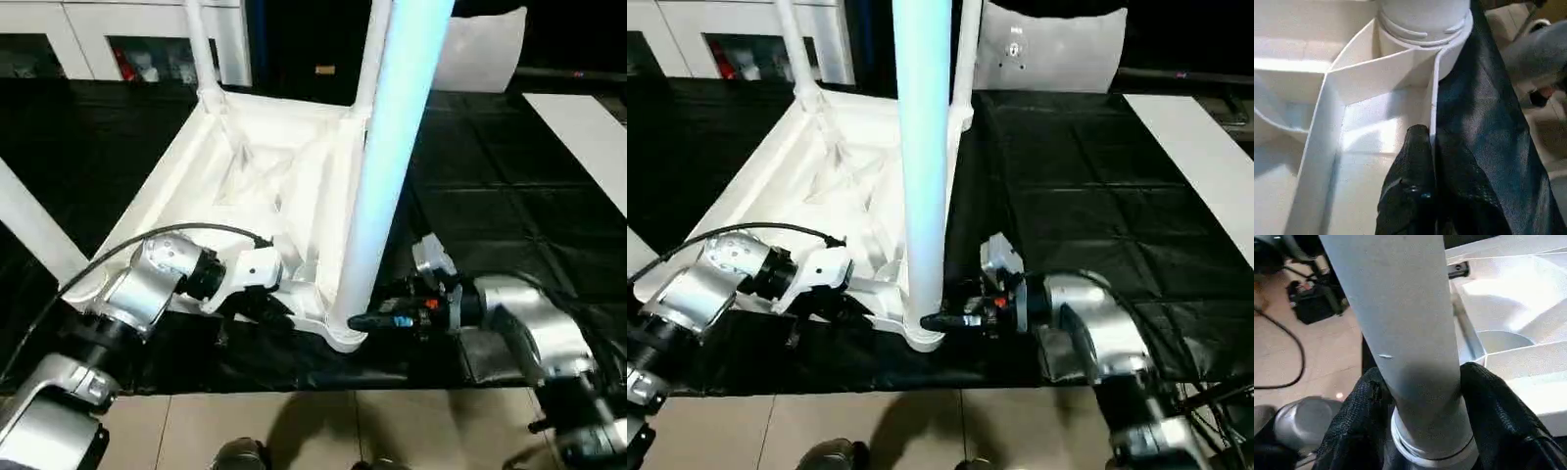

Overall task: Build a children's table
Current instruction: Rotate leg to tighten

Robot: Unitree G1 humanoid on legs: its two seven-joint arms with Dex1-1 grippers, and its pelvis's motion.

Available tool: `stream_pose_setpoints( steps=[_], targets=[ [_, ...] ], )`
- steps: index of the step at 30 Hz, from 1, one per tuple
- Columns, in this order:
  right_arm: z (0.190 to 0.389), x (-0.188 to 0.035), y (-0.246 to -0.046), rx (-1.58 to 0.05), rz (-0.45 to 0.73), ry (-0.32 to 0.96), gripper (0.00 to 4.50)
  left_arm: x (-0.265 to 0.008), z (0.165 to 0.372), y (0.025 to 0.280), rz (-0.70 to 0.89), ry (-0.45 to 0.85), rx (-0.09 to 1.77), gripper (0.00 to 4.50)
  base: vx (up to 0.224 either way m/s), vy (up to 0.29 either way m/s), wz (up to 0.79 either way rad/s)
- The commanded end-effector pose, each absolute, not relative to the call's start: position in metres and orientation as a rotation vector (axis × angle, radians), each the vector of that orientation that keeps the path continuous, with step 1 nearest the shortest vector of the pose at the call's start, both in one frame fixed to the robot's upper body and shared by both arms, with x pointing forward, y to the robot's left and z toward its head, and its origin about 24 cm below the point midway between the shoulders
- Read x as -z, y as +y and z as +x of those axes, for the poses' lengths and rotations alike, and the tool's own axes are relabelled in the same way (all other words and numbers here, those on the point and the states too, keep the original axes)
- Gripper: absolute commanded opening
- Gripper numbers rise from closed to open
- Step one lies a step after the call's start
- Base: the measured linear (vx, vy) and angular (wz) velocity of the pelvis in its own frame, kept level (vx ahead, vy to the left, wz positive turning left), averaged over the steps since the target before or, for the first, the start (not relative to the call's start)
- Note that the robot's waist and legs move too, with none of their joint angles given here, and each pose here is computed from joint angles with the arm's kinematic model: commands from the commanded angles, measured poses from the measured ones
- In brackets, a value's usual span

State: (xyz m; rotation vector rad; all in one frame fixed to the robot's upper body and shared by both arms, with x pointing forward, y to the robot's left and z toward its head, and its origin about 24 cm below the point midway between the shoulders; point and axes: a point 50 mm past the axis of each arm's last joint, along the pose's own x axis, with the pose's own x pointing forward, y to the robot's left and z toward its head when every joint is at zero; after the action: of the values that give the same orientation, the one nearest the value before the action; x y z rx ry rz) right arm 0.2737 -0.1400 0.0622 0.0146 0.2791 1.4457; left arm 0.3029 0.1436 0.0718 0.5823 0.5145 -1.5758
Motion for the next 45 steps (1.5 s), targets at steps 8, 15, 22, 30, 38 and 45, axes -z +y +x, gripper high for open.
stream_pose_setpoints(
  steps=[8, 15, 22, 30, 38, 45],
  targets=[
    [0.264, -0.046, -0.080, -1.223, 0.105, 0.310, 1.94, -0.062, 0.311, 0.100, 0.479, 0.501, 1.376, 0.00, -0.030, 0.009, -0.04],
    [0.276, -0.040, -0.049, -0.932, 0.170, 0.320, 1.93, -0.067, 0.324, 0.091, 0.472, 0.485, 1.217, 0.00, -0.072, 0.049, -0.15],
    [0.300, -0.050, -0.002, -0.592, 0.225, 0.312, 1.93, -0.070, 0.330, 0.089, 0.486, 0.471, 1.098, 0.00, -0.045, 0.008, -0.19],
    [0.310, -0.068, 0.015, -0.583, 0.200, 0.213, 2.63, -0.073, 0.331, 0.102, 0.489, 0.467, 1.014, 0.00, 0.002, 0.015, -0.05],
    [0.307, -0.060, -0.046, -0.614, 0.156, 0.127, 3.12, -0.072, 0.325, 0.122, 0.573, 0.425, 1.078, 0.00, 0.000, 0.000, 0.00],
    [0.278, -0.057, -0.109, -0.673, 0.100, 0.107, 3.85, -0.076, 0.322, 0.143, 0.698, 0.345, 1.202, 0.00, 0.025, -0.012, 0.01]
  ],
)
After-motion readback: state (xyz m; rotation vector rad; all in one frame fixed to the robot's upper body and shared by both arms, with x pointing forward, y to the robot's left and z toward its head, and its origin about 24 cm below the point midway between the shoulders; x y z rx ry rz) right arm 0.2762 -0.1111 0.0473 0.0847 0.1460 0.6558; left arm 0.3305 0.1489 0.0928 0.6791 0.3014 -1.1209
